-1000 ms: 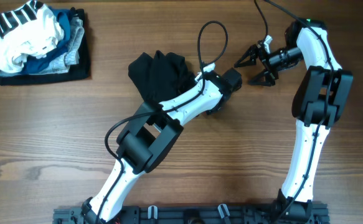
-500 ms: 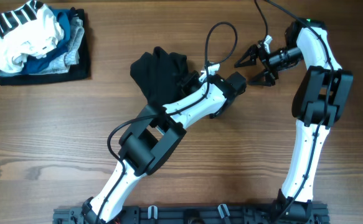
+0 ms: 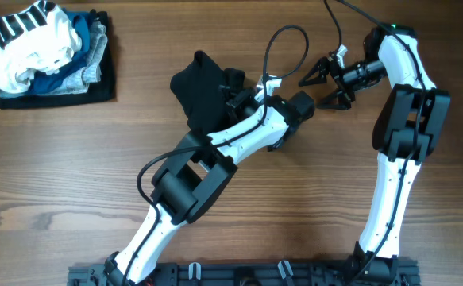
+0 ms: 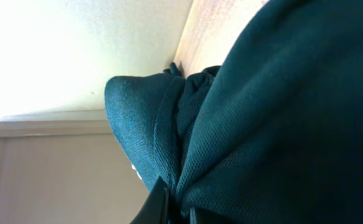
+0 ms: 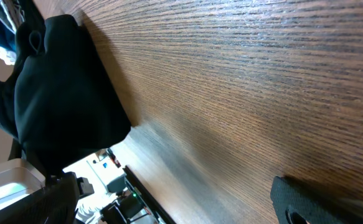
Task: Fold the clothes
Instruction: 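Grasp the black bundle with the left gripper and lift it, then carry the black bundle left and place it on the clothes stack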
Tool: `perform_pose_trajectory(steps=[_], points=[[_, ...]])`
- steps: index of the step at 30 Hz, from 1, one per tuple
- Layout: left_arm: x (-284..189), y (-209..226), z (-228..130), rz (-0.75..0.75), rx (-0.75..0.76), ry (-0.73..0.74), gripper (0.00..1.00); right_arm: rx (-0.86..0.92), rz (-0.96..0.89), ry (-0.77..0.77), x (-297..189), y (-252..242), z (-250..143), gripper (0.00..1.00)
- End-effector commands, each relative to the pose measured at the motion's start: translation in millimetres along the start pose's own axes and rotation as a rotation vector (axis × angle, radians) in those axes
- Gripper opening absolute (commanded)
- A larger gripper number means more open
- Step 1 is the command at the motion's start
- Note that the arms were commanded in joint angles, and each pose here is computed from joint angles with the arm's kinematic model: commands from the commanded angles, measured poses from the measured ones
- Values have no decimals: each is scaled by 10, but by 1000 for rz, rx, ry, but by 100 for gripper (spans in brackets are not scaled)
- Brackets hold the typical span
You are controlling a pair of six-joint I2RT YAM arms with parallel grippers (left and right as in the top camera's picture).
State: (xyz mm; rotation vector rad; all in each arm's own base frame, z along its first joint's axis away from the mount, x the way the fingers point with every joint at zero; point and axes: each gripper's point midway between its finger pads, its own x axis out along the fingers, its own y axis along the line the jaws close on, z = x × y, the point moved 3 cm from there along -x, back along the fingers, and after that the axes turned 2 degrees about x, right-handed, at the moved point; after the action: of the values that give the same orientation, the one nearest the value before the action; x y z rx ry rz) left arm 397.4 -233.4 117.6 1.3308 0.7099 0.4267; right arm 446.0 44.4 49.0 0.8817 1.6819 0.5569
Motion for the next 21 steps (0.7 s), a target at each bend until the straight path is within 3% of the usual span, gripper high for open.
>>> perform_pose_trajectory(steps=[1,21], points=[[117,150,-19,114,-5,18,4,-11,-1,21,99,-69,14,100],[485,979,-249,236,-150,117,4,-13,-2,18,100,-70,20,100]])
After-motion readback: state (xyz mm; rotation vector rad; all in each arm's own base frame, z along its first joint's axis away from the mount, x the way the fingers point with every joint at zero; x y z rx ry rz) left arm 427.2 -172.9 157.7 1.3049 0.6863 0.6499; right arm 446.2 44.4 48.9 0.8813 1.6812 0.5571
